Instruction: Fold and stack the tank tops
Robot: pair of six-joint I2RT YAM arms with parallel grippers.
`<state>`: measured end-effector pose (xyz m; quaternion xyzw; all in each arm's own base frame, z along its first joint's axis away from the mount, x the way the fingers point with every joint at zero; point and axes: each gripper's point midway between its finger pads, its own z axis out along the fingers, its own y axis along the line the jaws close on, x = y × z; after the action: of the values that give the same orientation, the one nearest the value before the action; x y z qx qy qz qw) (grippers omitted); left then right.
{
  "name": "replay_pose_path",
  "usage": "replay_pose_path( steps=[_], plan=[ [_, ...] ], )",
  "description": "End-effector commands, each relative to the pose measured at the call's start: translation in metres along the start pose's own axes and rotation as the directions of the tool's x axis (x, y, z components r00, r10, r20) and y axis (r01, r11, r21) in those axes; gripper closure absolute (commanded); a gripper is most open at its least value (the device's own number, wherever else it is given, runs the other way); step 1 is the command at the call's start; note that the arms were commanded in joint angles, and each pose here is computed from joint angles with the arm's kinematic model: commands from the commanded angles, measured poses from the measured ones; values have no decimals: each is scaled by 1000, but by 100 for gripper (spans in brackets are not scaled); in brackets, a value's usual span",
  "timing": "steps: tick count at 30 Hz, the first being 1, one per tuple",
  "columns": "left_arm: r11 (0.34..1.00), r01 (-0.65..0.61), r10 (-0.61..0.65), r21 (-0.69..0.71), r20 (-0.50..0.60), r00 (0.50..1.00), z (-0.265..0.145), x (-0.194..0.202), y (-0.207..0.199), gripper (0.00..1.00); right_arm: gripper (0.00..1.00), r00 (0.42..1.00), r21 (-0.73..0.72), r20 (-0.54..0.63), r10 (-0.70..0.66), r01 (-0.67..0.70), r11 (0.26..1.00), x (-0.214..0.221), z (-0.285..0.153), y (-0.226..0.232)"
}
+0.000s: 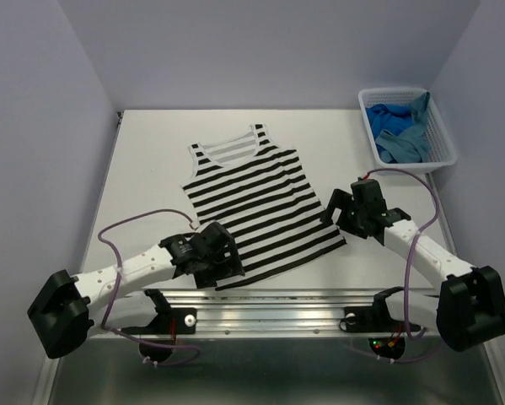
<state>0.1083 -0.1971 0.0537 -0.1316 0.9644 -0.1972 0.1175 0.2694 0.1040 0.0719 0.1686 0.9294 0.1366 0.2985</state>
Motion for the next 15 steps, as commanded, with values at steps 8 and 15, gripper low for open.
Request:
replay_pose_path(
  steps=[8, 15],
  plan=[
    [978, 10, -23, -209, -56, 998, 3, 11, 31, 3, 0, 1000, 25, -1, 1, -1, 1000, -6, 4, -9],
    [972, 6, -34, -236, -114, 993, 26, 24, 41, 31, 0, 1000, 34, -6, -10, 10, 999, -6, 6, -11]
  ],
)
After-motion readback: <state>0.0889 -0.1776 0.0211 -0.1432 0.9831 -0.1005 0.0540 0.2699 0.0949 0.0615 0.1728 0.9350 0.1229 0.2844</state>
